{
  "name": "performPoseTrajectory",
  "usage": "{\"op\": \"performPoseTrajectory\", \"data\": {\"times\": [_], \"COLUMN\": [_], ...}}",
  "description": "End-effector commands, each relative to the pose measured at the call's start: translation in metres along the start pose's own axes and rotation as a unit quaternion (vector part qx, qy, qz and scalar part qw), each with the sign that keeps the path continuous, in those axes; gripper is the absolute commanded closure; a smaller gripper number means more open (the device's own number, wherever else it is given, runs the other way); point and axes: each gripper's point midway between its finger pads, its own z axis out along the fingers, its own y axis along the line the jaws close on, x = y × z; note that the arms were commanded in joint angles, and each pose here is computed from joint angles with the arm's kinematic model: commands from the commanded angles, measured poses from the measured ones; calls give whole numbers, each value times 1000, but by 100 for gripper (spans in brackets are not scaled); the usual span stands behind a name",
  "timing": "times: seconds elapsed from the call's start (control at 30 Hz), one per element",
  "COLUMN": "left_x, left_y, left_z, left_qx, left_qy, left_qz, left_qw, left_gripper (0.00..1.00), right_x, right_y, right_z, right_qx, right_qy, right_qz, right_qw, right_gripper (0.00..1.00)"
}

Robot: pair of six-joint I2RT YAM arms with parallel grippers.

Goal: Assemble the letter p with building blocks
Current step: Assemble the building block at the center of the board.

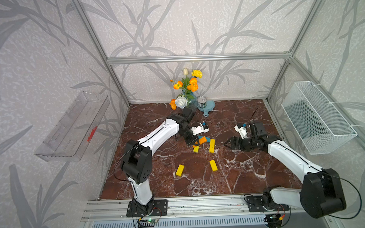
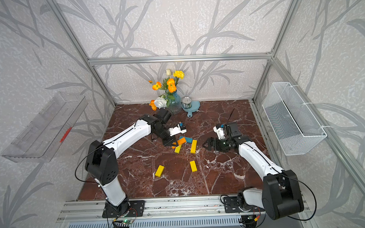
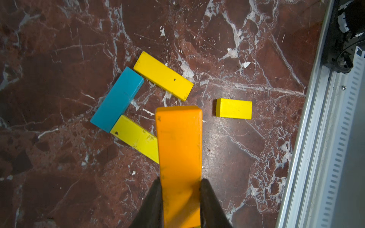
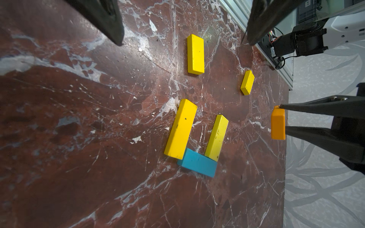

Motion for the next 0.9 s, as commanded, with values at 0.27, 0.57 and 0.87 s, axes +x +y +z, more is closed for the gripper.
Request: {"op": "performPoseTrajectory", "data": {"times": [0.27, 0.57, 0.87], "left_x": [11, 6, 11], "left_y": [-15, -7, -2], "left_z": [44, 75, 95], "left_qx": [35, -17, -21], "left_qy": [117, 144, 182], "left_qz": [122, 187, 208], "left_qw": [985, 972, 961], "left_gripper": [100, 100, 100], "right_x": [-21, -19, -16], "right_y": [-15, -18, -19], "right_z": [-15, -13, -16], "right_qx": [37, 30, 30], "right_qy": [-82, -75, -77], "right_qz": [35, 40, 38], "right_qw": [995, 996, 996], "right_gripper": [1, 1, 1]}}
